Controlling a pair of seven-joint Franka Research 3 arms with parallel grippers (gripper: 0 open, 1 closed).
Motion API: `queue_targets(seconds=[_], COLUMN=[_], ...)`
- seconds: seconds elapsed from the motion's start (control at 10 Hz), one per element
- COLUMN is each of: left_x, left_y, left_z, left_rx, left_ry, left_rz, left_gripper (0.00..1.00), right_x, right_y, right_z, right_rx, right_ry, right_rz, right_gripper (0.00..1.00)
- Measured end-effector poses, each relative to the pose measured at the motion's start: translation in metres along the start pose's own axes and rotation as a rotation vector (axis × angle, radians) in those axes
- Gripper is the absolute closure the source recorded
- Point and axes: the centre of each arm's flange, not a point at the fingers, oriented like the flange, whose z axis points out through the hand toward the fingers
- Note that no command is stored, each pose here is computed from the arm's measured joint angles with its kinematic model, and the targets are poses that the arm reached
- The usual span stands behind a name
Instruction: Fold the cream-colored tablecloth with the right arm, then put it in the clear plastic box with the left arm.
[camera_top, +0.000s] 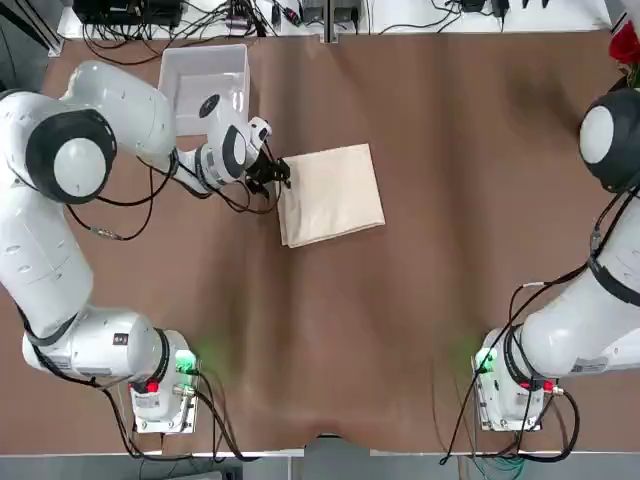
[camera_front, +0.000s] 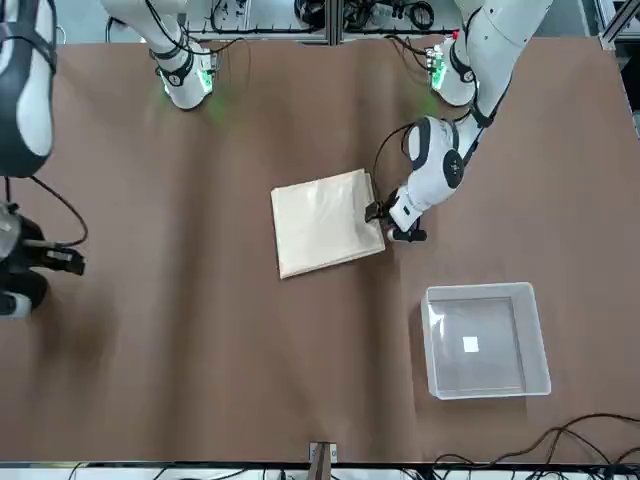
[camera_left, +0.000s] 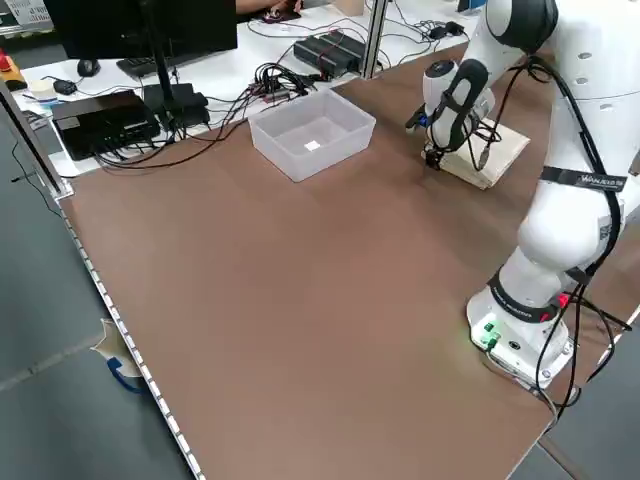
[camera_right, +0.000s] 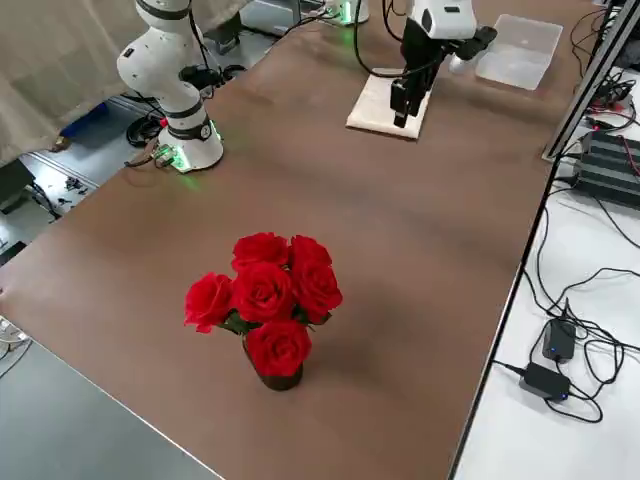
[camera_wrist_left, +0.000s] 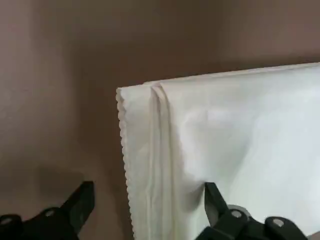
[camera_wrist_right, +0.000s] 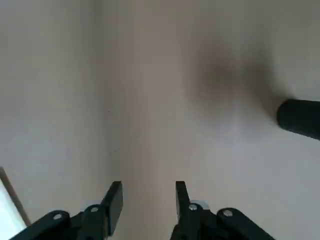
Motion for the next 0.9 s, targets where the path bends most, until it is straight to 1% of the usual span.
queue_targets(seconds=[0.2, 0.5, 0.7, 0.8, 0.9], left_x=[0.001, 0.014, 0.021, 0.023, 0.024], left_y=[0.007, 0.019, 0.024, 0.025, 0.025], left_z=[0.005, 0.009, 0.011, 0.011, 0.012], left_rx=[-0.007, -0.036, -0.049, -0.053, -0.055], left_ry=[0.0, 0.008, 0.01, 0.011, 0.012], left_rz=[-0.003, -0.047, -0.055, -0.057, -0.058], left_gripper=[0.03, 0.03, 0.07, 0.19, 0.3], right_x=[-0.001, -0.003, -0.004, -0.005, -0.006], right_y=[0.02, 0.023, 0.035, 0.042, 0.046], right_z=[-0.003, -0.009, -0.011, -0.012, -0.014], right_rx=[0.003, 0.004, 0.005, 0.007, 0.009], right_ry=[0.004, 0.013, 0.015, 0.014, 0.015], right_rz=[-0.032, -0.072, -0.072, -0.078, -0.077], right_gripper=[0.48, 0.48, 0.46, 0.38, 0.35])
